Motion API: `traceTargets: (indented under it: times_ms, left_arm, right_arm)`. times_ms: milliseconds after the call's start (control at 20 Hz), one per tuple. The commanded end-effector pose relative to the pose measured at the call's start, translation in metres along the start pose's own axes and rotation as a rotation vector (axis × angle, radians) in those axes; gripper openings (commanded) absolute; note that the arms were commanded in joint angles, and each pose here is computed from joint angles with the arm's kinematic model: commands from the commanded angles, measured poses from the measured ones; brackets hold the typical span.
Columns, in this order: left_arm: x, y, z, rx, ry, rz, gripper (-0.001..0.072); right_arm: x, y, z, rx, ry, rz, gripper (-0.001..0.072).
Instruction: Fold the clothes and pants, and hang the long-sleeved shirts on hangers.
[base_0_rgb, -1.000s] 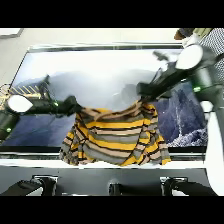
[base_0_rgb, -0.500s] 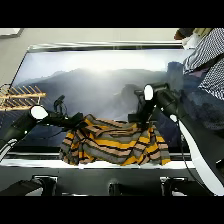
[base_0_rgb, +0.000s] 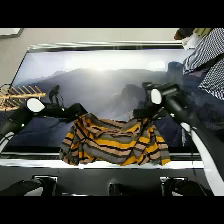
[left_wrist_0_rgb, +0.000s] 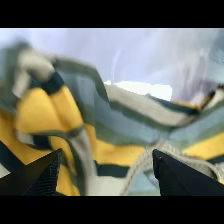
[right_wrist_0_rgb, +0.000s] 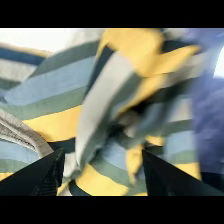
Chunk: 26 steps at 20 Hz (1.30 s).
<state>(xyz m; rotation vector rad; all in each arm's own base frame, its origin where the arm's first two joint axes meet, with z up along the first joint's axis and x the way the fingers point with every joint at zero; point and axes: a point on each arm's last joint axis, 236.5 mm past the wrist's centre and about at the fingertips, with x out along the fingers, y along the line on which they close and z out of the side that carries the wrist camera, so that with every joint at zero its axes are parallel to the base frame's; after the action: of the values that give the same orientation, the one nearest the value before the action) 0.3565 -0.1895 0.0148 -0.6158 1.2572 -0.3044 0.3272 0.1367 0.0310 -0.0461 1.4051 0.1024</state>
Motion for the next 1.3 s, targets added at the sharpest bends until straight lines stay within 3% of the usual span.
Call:
traceTargets:
  times_ms: [0,150,250,350,950,1250]
  left_arm:
    - [-0.024,0.010,0.028,0.067,-0.054,0.069,0.0647]
    - [-0.025,0.015,0.027,0.079,-0.051,0.092,0.0647]
    - [-0.025,0.015,0.027,0.079,-0.051,0.092,0.0647]
    - [-0.025,0.015,0.027,0.079,-0.051,0.092,0.0647]
    - [-0.024,0.015,0.025,0.063,-0.041,0.094,0.0647]
    - [-0.025,0.018,0.023,0.066,-0.035,0.102,0.0647]
  right_arm:
    - [-0.054,-0.004,-0.007,-0.038,-0.132,-0.026,0.0548]
    - [-0.037,0.011,-0.043,-0.100,-0.099,-0.135,0.0548]
    - [-0.018,0.035,-0.047,-0.105,-0.153,-0.127,0.0540]
    - [-0.006,0.052,-0.051,-0.101,-0.195,-0.116,0.0479]
    - [0.063,0.062,-0.060,-0.119,-0.164,-0.171,0.0498]
    - [0.073,0.041,-0.051,-0.096,-0.183,-0.284,0.0489]
